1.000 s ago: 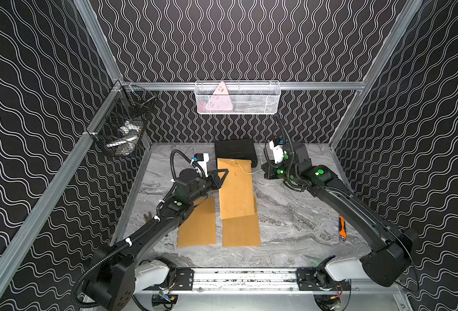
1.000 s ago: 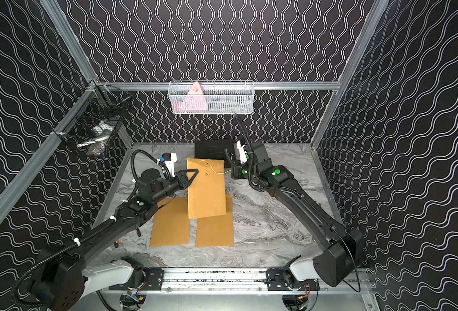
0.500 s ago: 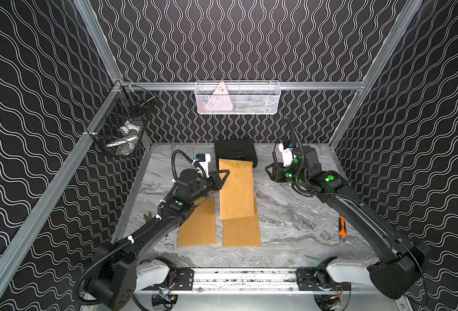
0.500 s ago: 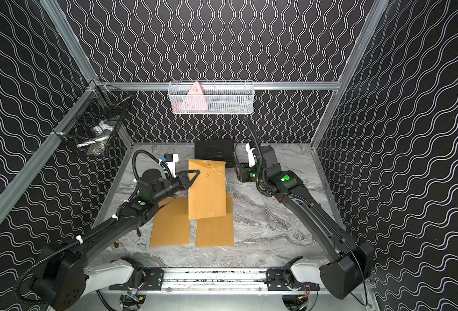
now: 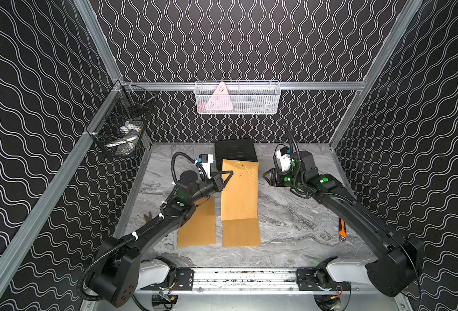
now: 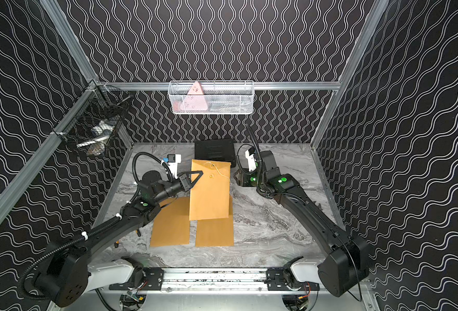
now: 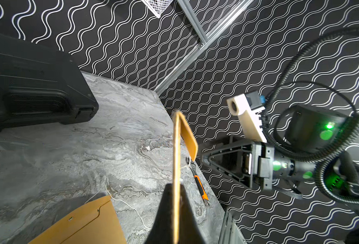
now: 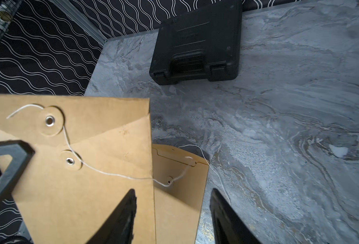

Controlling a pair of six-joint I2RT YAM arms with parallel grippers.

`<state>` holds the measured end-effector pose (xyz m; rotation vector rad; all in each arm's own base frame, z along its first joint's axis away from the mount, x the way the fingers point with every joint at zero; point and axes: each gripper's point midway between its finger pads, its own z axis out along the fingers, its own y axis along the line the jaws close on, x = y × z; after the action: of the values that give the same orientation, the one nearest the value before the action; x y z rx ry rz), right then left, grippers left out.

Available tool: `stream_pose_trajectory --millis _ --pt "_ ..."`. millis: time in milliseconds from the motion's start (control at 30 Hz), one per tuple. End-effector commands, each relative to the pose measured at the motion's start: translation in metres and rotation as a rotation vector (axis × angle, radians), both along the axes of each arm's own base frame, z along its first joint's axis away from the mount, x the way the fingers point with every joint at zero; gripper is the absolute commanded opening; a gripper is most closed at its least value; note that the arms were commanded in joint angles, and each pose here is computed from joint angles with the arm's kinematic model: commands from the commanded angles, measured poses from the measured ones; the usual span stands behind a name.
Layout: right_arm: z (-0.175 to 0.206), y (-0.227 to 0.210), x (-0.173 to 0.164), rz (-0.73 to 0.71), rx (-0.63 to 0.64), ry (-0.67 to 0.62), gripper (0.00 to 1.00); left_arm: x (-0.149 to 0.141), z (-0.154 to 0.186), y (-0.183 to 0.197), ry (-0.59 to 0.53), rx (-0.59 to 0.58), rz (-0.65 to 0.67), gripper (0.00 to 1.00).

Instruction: Open the file bag

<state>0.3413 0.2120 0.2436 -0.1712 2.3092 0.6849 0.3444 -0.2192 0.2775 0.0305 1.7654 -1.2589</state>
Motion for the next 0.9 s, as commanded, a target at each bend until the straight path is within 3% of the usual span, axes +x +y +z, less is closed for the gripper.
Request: stream_pose_trajectory --millis 0,867 --pt "0.01 0.012 0.007 0.025 0.065 -0.033 0.57 -0.006 0.017 -0.002 -0.056 -0.043 -0.026 0.0" --pt "0.019 0.032 0.022 0.063 0.186 -0.065 0.6 -0.018 0.018 -0.011 -0.054 -0.072 -0.06 0.0"
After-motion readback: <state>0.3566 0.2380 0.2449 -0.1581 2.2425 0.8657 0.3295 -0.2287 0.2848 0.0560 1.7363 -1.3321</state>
